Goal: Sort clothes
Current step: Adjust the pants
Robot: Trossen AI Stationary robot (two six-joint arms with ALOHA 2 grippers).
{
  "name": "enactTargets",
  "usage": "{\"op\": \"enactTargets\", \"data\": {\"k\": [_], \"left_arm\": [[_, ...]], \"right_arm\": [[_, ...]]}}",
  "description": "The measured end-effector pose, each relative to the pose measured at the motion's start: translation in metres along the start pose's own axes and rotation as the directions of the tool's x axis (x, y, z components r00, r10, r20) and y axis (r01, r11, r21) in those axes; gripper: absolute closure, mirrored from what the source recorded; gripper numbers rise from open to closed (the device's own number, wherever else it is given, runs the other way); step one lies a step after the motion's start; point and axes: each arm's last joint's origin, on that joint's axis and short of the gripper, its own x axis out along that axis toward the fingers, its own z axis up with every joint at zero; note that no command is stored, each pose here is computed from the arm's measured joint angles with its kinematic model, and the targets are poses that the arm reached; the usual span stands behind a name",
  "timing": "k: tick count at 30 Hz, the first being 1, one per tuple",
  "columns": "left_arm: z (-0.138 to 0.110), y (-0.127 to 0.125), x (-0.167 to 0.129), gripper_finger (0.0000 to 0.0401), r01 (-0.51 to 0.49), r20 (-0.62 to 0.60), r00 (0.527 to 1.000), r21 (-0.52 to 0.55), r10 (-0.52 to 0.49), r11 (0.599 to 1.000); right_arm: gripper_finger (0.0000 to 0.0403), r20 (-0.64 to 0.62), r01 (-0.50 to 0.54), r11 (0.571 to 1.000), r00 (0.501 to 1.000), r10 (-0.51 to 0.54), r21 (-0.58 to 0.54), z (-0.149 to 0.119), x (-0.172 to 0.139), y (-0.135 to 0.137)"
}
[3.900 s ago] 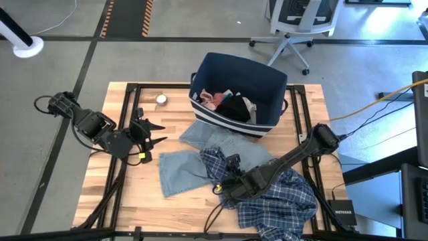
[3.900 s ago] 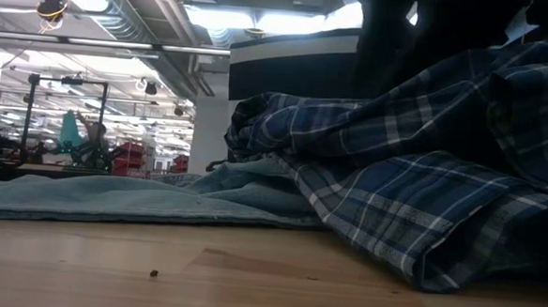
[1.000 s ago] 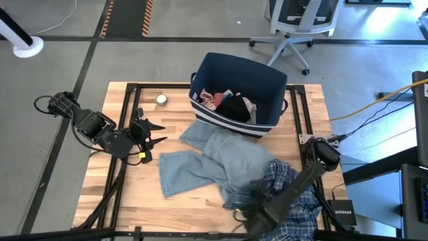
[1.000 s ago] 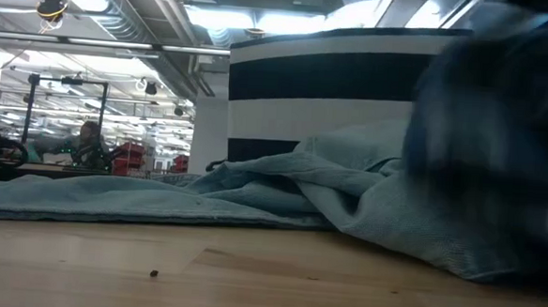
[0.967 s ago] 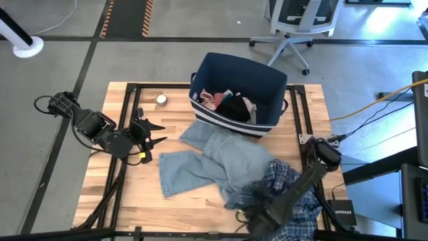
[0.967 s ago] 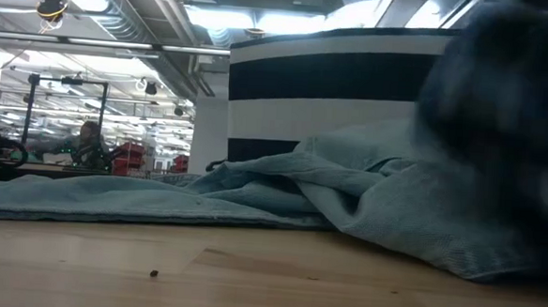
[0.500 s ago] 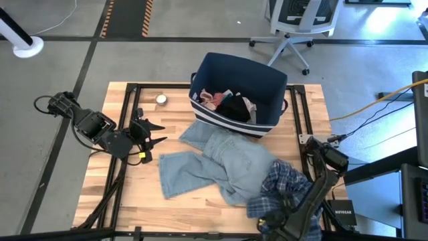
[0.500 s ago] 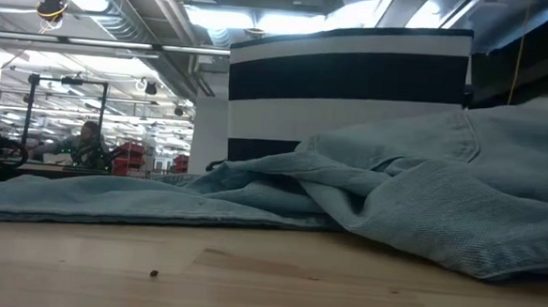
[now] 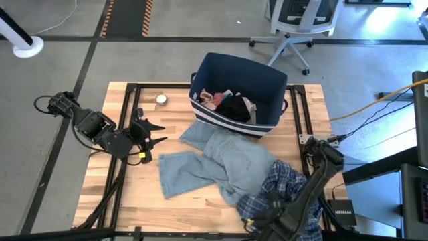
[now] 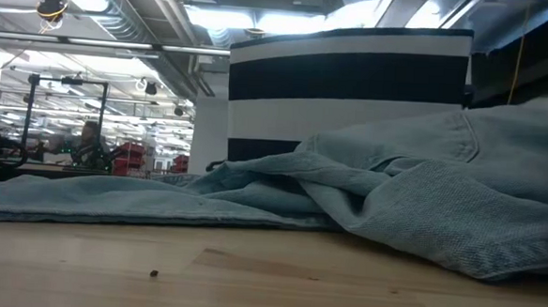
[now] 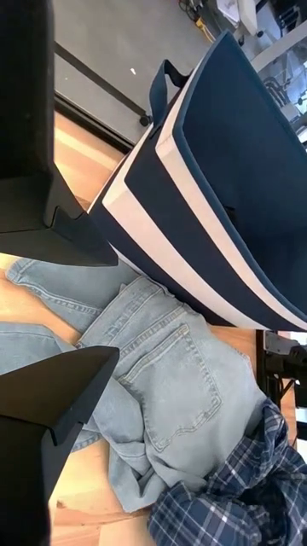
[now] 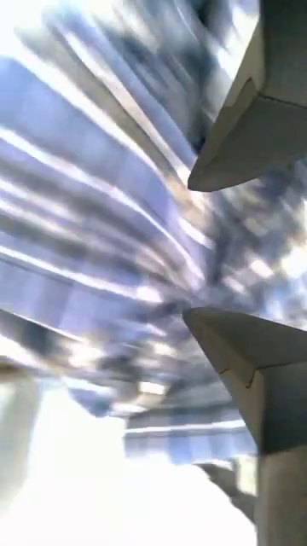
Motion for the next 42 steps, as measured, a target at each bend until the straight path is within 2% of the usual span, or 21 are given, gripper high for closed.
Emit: {"op": "enactTargets", "data": {"k": [4,7,11,15,19,21,24,27,29,32,35,38,42], "left_arm": [[0.0,0.0,0.0,0.0243,0.0,0.0,1.0,0.0,0.0,1.0],[0.0,0.0,0.0,0.0243,0.0,0.0,1.0,0.002,0.0,1.0],[0.0,0.0,0.0,0.0243,0.0,0.0,1.0,0.001,0.0,1.0],[0.0,0.0,0.0,0.0243,0.0,0.0,1.0,0.002,0.0,1.0],[0.0,0.0,0.0,0.0243,0.0,-0.001,1.0,0.003,0.0,1.0],[0.0,0.0,0.0,0.0243,0.0,0.0,1.0,0.003,0.0,1.0],[0.0,0.0,0.0,0.0243,0.0,0.0,1.0,0.008,0.0,1.0],[0.0,0.0,0.0,0.0243,0.0,0.0,1.0,0.008,0.0,1.0],[0.0,0.0,0.0,0.0243,0.0,0.0,1.0,0.008,0.0,1.0],[0.0,0.0,0.0,0.0243,0.0,0.0,1.0,0.008,0.0,1.0],[0.0,0.0,0.0,0.0243,0.0,0.0,1.0,0.009,0.0,1.0],[0.0,0.0,0.0,0.0243,0.0,-0.001,1.0,0.008,0.0,1.0],[0.0,0.0,0.0,0.0243,0.0,0.0,1.0,0.008,0.0,1.0]], "right_arm": [[0.015,0.234,0.138,0.99,0.963,-0.133,-0.009,0.02,-0.017,-0.014],[0.015,0.323,0.273,0.962,0.91,-0.26,0.005,0.034,-0.021,-0.031],[0.015,0.261,0.393,0.919,0.89,-0.374,-0.024,0.052,-0.011,-0.06],[0.015,0.137,0.437,0.898,0.893,-0.428,-0.048,0.068,0.011,-0.092],[0.015,-0.059,0.387,0.921,0.92,-0.389,-0.042,0.075,0.038,-0.124],[0.015,-0.108,0.351,0.935,0.929,-0.354,-0.046,0.078,0.053,-0.135],[0.015,-0.033,0.29,0.954,0.956,-0.293,-0.077,0.09,0.073,-0.141],[0.015,0.196,0.201,0.976,0.964,-0.181,-0.087,0.115,0.086,-0.141],[0.015,0.347,0.159,0.983,0.93,-0.119,-0.09,0.131,0.089,-0.142],[0.015,0.534,0.152,0.986,0.84,-0.092,-0.069,0.151,0.087,-0.146],[0.015,0.648,0.165,0.984,0.757,-0.084,-0.066,0.165,0.08,-0.149],[0.015,0.729,0.191,0.975,0.682,-0.051,-0.11,0.174,0.072,-0.148],[0.015,0.726,0.242,0.957,0.686,-0.052,-0.161,0.175,0.05,-0.145]]}}
